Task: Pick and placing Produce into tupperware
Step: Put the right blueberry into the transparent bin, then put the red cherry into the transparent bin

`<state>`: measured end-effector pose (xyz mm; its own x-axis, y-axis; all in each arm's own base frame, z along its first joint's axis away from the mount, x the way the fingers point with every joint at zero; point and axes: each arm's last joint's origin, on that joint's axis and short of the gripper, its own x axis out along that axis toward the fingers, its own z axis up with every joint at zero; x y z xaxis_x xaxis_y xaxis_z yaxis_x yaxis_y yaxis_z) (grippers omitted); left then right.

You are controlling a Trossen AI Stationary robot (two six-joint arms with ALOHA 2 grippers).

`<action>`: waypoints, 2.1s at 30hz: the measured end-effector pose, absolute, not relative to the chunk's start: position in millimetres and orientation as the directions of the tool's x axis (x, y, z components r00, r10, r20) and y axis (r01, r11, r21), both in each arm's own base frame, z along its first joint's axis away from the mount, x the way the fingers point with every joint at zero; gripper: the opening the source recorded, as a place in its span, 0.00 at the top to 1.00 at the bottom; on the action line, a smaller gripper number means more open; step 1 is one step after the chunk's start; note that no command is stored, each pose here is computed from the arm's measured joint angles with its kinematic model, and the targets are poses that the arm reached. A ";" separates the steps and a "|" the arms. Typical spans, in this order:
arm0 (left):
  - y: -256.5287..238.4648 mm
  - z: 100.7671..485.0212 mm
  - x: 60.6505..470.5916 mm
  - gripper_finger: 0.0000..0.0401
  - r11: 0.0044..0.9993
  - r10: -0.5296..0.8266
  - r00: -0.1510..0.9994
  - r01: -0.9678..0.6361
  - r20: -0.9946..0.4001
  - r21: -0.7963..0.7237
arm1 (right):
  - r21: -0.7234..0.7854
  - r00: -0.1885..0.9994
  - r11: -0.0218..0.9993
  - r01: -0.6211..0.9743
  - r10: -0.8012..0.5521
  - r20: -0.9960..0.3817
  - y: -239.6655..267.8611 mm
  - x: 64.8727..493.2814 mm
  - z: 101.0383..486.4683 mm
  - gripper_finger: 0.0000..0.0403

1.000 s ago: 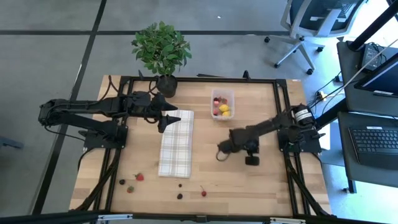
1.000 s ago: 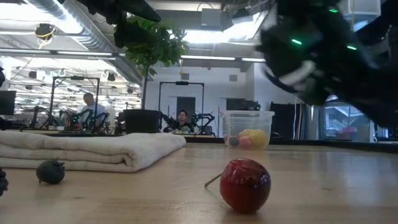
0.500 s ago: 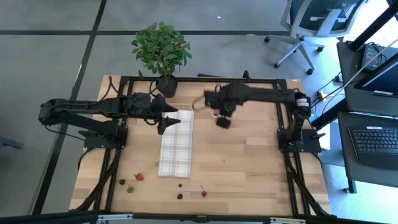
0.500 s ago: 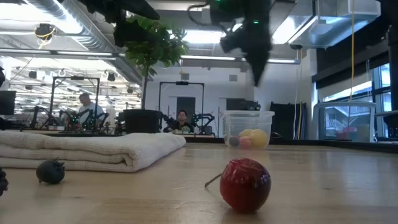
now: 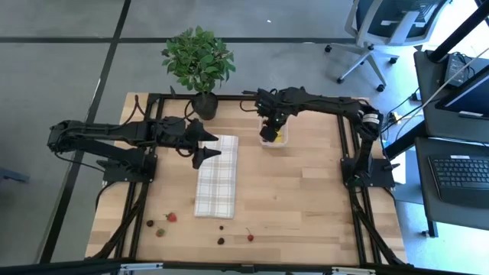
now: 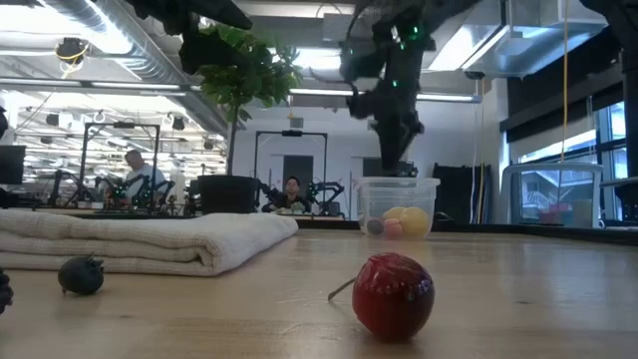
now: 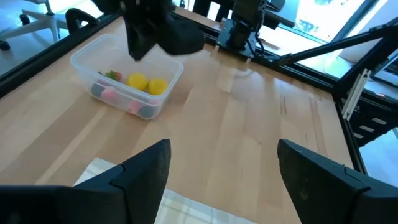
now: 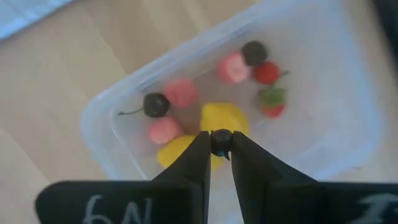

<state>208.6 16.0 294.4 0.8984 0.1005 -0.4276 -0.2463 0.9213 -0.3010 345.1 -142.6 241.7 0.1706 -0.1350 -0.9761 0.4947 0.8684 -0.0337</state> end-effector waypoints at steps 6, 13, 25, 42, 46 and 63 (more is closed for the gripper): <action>16.2 294.4 208.6 0.29 0.921 0.107 0.898 -0.252 -0.427 -0.298 | -0.009 0.199 0.871 0.490 -0.122 -0.972 -140.6 343.9 212.4 0.85; 16.2 294.4 208.6 0.29 0.921 0.107 0.898 -0.252 -0.427 -0.298 | -0.012 0.190 0.871 0.490 -0.120 -0.975 -140.4 342.3 208.5 0.73; 16.2 294.4 208.6 0.29 0.923 0.108 0.898 -0.250 -0.427 -0.291 | -0.024 0.181 0.872 0.489 -0.128 -0.975 -141.7 345.3 230.1 0.41; 15.8 294.0 208.5 0.29 0.932 0.097 0.897 -0.234 -0.432 -0.278 | 0.086 0.365 0.882 0.463 -0.101 -0.926 -126.4 347.6 364.9 0.38; 15.6 287.9 205.3 0.29 0.935 0.093 0.864 -0.246 -0.495 -0.254 | 0.179 0.463 0.925 0.336 0.004 -0.886 -78.7 358.0 389.9 0.38; -8.4 285.0 203.3 0.29 0.957 -0.198 0.831 0.050 -0.519 -0.285 | 0.209 0.629 0.977 -0.028 0.180 -0.756 149.1 388.5 301.7 0.42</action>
